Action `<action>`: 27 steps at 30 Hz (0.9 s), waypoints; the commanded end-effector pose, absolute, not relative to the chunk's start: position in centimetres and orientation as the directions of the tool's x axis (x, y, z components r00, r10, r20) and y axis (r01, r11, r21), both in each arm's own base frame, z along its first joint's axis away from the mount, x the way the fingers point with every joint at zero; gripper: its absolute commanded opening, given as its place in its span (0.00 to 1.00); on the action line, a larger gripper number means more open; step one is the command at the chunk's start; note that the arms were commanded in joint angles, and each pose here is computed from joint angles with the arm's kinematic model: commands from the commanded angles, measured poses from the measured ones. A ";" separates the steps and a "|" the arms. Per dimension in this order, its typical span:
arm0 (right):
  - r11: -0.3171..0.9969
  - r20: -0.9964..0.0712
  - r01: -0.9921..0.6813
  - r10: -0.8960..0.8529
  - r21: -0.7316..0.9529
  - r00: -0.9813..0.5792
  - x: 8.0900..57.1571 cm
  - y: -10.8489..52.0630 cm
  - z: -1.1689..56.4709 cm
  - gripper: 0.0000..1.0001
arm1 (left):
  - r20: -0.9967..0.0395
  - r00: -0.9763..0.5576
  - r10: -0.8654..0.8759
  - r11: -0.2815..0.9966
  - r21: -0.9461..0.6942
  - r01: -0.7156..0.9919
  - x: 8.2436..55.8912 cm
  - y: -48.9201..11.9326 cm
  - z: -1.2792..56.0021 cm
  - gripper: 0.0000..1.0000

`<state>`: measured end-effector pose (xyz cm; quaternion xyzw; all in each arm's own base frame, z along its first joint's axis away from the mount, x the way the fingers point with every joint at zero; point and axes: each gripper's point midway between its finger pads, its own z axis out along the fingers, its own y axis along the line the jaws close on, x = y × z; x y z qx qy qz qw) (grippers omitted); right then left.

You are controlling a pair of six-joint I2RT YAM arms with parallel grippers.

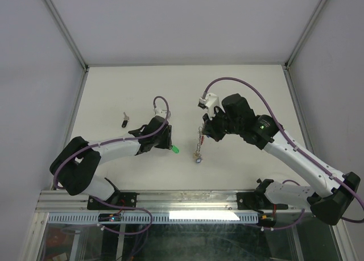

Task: Put the keys on the keyring
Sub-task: Pick up the key from the center of the board.

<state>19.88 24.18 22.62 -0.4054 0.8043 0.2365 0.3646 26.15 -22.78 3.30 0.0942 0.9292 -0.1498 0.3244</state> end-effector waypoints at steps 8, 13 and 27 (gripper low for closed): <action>0.541 -0.830 -0.836 -0.422 0.093 -0.366 20.3 25.5 24.5 0.00 | -0.645 -0.763 -0.043 0.927 -0.311 0.211 26.8 -24.7 5.1 0.27; 0.542 -0.829 -0.835 -0.421 0.096 -0.369 20.2 25.4 24.5 0.00 | -0.636 -0.771 -0.036 0.927 -0.309 0.212 26.5 -24.8 4.6 0.24; 0.538 -0.828 -0.837 -0.421 0.102 -0.372 20.2 25.5 24.4 0.00 | -0.618 -0.786 -0.021 0.933 -0.296 0.208 26.1 -24.5 3.4 0.18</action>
